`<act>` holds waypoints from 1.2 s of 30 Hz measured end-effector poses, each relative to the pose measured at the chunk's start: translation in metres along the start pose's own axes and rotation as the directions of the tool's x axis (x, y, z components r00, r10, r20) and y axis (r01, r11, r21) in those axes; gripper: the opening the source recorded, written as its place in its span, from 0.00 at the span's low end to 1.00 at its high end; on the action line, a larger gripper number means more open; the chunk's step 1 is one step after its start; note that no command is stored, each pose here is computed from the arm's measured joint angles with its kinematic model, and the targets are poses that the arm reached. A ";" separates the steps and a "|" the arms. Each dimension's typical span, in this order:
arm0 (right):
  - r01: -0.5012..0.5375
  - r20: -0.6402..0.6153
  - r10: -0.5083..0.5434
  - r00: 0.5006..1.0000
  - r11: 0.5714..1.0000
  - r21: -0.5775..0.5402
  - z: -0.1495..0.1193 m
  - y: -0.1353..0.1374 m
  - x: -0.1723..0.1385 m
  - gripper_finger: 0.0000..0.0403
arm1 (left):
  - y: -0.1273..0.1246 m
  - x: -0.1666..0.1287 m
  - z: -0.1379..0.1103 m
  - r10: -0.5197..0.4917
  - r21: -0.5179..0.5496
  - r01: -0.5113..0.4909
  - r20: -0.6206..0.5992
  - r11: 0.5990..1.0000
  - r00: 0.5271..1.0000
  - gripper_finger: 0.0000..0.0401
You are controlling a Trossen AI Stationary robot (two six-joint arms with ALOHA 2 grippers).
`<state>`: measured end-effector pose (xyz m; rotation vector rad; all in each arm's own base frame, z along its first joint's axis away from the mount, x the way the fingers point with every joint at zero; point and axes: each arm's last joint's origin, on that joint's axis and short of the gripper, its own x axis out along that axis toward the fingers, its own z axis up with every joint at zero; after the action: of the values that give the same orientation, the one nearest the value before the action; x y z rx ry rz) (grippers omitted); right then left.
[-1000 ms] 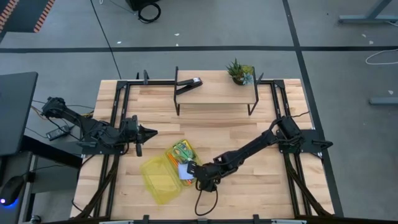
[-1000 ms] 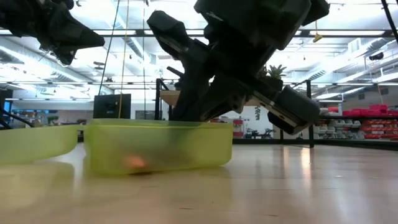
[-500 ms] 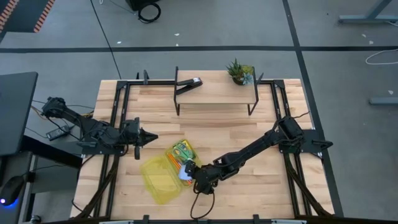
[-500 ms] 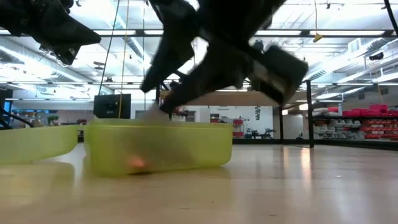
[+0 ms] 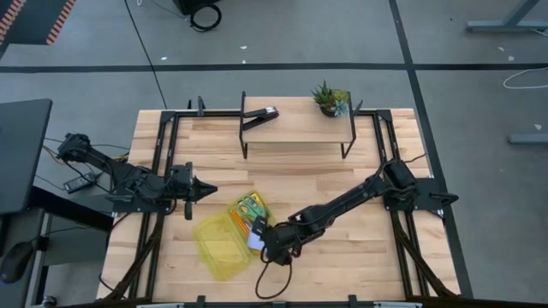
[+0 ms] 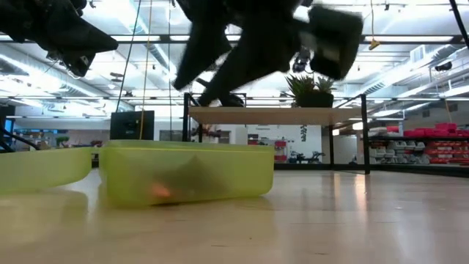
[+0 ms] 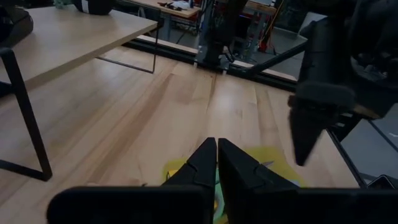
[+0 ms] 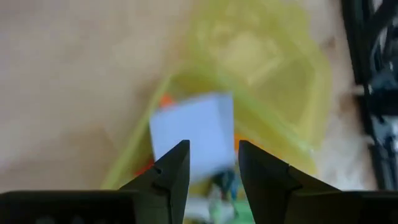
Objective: Pack school essentials
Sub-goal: Put the white sticky note into the supply box
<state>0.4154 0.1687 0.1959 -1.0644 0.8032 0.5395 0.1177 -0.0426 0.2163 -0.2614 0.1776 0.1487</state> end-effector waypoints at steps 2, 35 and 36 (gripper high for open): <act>-0.029 0.079 0.026 0.997 0.999 0.039 0.001 -0.005 0.000 0.35 | 0.000 0.000 0.000 0.000 0.000 0.000 0.000 1.000 1.000 0.06; -0.159 0.197 0.081 0.977 0.894 0.419 -0.017 -0.033 0.076 0.26 | -0.001 -0.001 0.003 -0.035 -0.008 0.035 0.015 0.999 0.999 0.04; -0.158 0.196 0.080 0.977 0.890 0.427 -0.018 -0.035 0.077 0.26 | -0.001 -0.002 0.003 -0.039 -0.007 0.039 0.013 0.999 0.999 0.03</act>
<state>0.4825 0.1390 0.1496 -0.5424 0.7915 0.5149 0.1162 -0.0432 0.2198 -0.2709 0.1592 0.1120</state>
